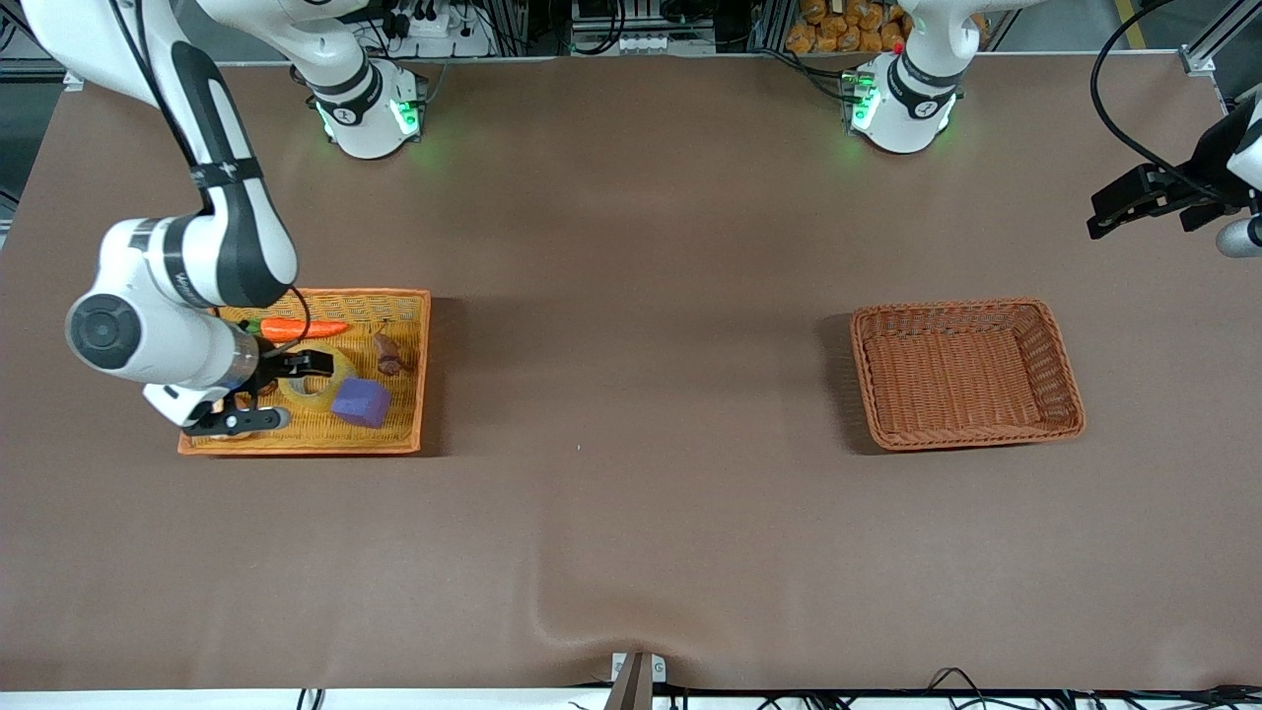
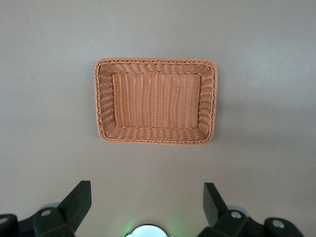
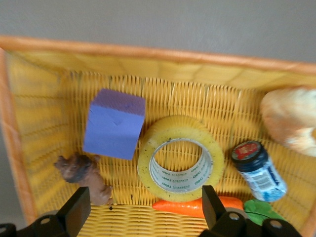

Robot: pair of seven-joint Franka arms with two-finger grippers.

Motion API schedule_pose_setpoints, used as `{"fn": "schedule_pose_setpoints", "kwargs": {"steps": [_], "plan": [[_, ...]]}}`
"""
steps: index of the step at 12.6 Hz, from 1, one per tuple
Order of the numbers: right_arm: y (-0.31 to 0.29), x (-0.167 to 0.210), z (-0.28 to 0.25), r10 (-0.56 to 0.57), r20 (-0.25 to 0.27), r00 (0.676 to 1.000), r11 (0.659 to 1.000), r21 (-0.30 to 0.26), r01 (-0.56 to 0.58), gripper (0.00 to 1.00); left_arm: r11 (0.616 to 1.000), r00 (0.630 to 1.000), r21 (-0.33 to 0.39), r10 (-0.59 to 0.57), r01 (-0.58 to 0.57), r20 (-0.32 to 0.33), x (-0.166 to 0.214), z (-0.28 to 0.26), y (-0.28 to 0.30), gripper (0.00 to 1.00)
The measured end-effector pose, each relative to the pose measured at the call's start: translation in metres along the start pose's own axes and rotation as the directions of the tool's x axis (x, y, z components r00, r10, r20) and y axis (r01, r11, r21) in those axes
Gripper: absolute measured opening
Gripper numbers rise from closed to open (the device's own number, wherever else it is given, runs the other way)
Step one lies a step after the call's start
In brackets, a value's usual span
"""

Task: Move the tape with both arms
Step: 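Reach the right gripper down over the yellow tape roll and grasp it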

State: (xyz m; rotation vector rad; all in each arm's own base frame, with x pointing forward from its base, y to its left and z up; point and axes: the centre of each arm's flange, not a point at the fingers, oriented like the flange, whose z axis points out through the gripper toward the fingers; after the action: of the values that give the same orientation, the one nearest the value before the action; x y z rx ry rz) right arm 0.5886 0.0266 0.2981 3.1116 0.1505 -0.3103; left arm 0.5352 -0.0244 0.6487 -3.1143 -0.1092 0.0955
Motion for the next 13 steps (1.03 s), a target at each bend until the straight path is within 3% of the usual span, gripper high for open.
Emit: {"fn": "schedule_pose_setpoints", "kwargs": {"steps": [4, 9, 11, 12, 13], "plan": [[0.001, -0.02, 0.057, -0.009, -0.03, 1.0, 1.0, -0.006, 0.008, 1.0, 1.0, 1.0, 0.0, -0.004, 0.004, 0.006, 0.0, 0.003, -0.002, 1.0], [0.001, -0.028, 0.089, -0.009, -0.008, 1.0, 1.0, -0.009, 0.009, 1.0, 1.0, 1.0, 0.001, -0.005, 0.005, 0.01, 0.001, 0.004, -0.003, 1.0], [0.001, -0.027, 0.097, -0.01, 0.0, 1.0, 1.0, -0.011, 0.01, 0.94, 1.0, 1.0, 0.001, -0.005, 0.005, 0.01, 0.001, 0.004, -0.003, 1.0], [0.001, -0.027, 0.1, -0.011, 0.003, 1.0, 1.0, -0.011, 0.011, 0.85, 1.0, 1.0, 0.001, -0.005, 0.005, 0.01, 0.001, 0.004, -0.002, 1.0], [0.001, -0.027, 0.102, -0.011, 0.006, 1.0, 1.0, -0.011, 0.011, 0.85, 1.0, 1.0, 0.001, -0.004, 0.004, 0.01, 0.001, 0.004, -0.002, 1.0]]}}
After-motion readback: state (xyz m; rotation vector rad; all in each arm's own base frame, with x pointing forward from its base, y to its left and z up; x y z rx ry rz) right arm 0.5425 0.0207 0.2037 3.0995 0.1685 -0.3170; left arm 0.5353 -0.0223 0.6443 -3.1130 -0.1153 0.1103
